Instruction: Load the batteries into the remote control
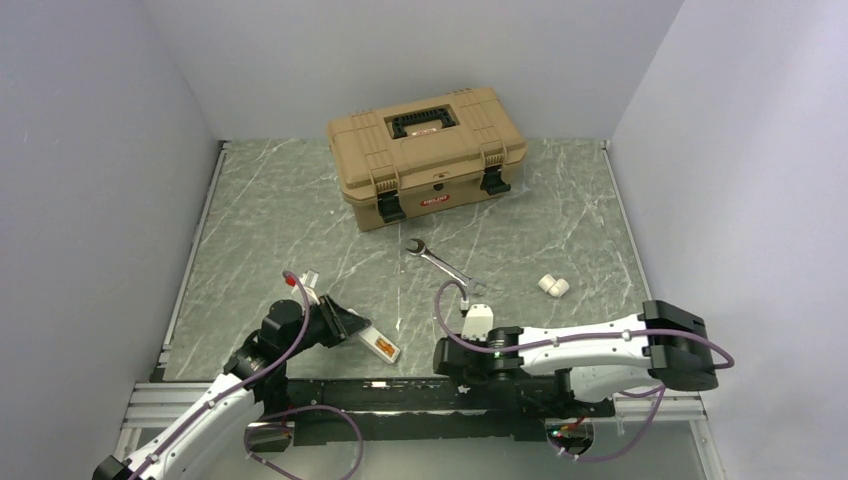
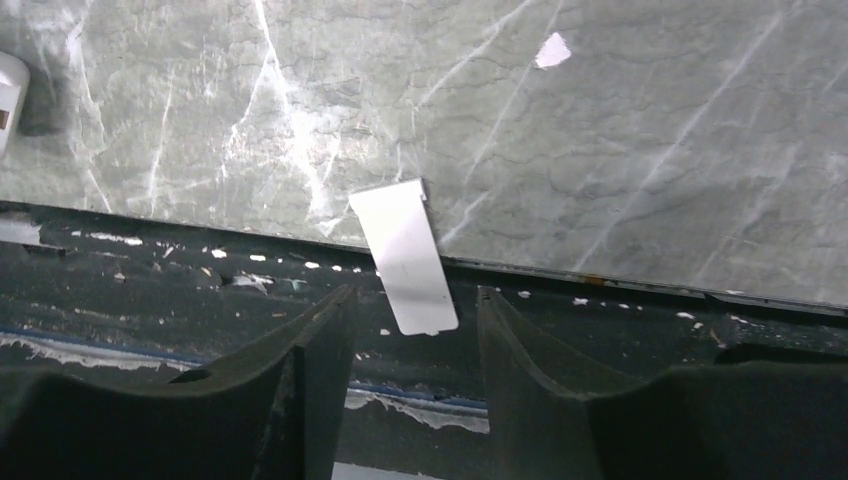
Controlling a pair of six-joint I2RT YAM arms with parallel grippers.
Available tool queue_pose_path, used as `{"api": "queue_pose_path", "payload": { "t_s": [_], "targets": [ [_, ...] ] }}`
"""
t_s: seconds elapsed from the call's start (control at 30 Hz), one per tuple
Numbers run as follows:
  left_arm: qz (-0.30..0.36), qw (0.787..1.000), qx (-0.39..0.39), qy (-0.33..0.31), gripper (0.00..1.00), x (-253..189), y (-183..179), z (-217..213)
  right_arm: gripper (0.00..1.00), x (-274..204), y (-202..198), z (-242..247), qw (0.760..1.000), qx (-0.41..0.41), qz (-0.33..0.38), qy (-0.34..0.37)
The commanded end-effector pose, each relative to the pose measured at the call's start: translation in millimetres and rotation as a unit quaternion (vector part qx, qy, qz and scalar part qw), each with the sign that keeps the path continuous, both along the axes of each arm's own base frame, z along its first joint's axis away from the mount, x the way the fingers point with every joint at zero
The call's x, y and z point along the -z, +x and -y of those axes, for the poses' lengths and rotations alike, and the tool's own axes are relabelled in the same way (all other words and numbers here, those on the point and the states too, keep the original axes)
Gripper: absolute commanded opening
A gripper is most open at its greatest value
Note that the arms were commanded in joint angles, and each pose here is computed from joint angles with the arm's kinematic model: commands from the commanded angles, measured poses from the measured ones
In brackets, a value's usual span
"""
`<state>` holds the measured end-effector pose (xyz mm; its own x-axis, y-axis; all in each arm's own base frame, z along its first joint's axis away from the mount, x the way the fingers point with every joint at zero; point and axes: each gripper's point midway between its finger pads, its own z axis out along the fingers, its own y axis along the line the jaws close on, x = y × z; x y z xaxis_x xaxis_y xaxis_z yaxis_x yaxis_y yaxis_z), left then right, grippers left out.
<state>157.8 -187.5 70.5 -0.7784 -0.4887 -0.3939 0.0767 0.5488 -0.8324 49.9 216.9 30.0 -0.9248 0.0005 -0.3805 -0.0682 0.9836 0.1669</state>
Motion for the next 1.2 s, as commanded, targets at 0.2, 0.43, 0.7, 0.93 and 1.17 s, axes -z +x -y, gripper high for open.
{"api": "queue_pose_path", "payload": {
  "t_s": [0.2,0.43,0.7,0.93,1.17],
  "targets": [
    [0.039,0.999,0.006,-0.027,0.01,-25.2,5.8,5.5,0.46,10.5,2.8,-16.6,1.000,-0.020,-0.003,-0.004],
    [0.039,0.999,0.009,-0.032,0.01,-26.1,6.0,7.3,0.38,14.8,6.2,-21.4,0.997,-0.069,0.002,-0.035],
    [0.038,0.999,0.010,-0.033,0.01,-25.3,5.4,7.3,0.23,23.8,8.8,-13.7,0.989,-0.106,0.006,-0.107],
    [0.038,0.999,0.009,-0.031,0.02,-25.4,5.7,6.9,0.21,-2.7,28.4,-20.2,0.988,-0.101,0.061,-0.103],
    [0.038,0.999,0.009,-0.032,0.01,-26.3,6.1,7.3,0.19,-13.8,46.7,-48.5,0.987,-0.103,0.102,-0.062]
  ]
}}
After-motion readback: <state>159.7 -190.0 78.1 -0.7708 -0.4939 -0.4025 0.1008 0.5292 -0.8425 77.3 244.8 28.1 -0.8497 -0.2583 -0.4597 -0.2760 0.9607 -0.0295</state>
